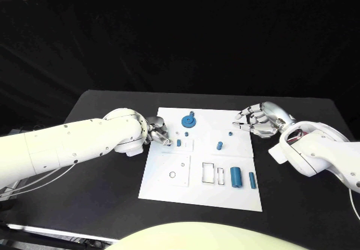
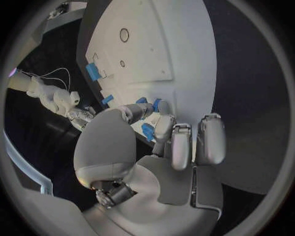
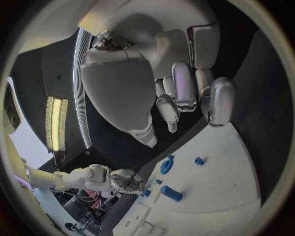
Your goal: Assemble the parts on the task board
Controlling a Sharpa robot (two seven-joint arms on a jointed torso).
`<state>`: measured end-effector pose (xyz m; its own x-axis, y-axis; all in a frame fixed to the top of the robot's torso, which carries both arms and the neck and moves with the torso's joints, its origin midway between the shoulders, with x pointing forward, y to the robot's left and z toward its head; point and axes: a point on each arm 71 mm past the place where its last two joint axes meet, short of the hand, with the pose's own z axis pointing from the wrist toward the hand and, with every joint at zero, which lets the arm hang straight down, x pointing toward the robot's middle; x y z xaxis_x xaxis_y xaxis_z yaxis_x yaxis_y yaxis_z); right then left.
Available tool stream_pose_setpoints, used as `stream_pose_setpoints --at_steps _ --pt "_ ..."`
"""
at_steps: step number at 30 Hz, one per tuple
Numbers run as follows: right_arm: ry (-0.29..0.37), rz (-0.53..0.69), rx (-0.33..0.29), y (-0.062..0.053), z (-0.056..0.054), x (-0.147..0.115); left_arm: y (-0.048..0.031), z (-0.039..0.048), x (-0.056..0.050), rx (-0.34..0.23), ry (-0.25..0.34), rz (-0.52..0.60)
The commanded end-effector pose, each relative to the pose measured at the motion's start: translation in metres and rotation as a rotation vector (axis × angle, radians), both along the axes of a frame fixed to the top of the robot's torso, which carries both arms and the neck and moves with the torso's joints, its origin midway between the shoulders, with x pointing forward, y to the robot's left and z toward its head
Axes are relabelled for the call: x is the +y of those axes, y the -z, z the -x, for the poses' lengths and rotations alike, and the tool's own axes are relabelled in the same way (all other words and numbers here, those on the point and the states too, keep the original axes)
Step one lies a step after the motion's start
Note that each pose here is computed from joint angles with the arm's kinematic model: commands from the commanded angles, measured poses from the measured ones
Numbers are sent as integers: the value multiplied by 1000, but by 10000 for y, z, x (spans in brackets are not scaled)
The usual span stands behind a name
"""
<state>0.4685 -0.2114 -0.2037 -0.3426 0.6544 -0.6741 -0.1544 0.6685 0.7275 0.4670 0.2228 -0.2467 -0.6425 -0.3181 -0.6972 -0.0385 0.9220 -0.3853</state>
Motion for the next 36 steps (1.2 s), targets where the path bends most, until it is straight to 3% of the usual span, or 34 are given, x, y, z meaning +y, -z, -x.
stream_pose_setpoints --at_steps 1,23,31,36 --pt "-7 2 -9 -5 5 5 51 24 -9 22 1 9" --pt "-5 2 -11 -3 2 4 -18 -1 67 -23 -45 39" --pt "-4 2 -11 -1 2 1 -98 3 85 -30 -51 63" --pt "-3 2 -11 0 1 0 -193 -13 89 -37 -76 131"
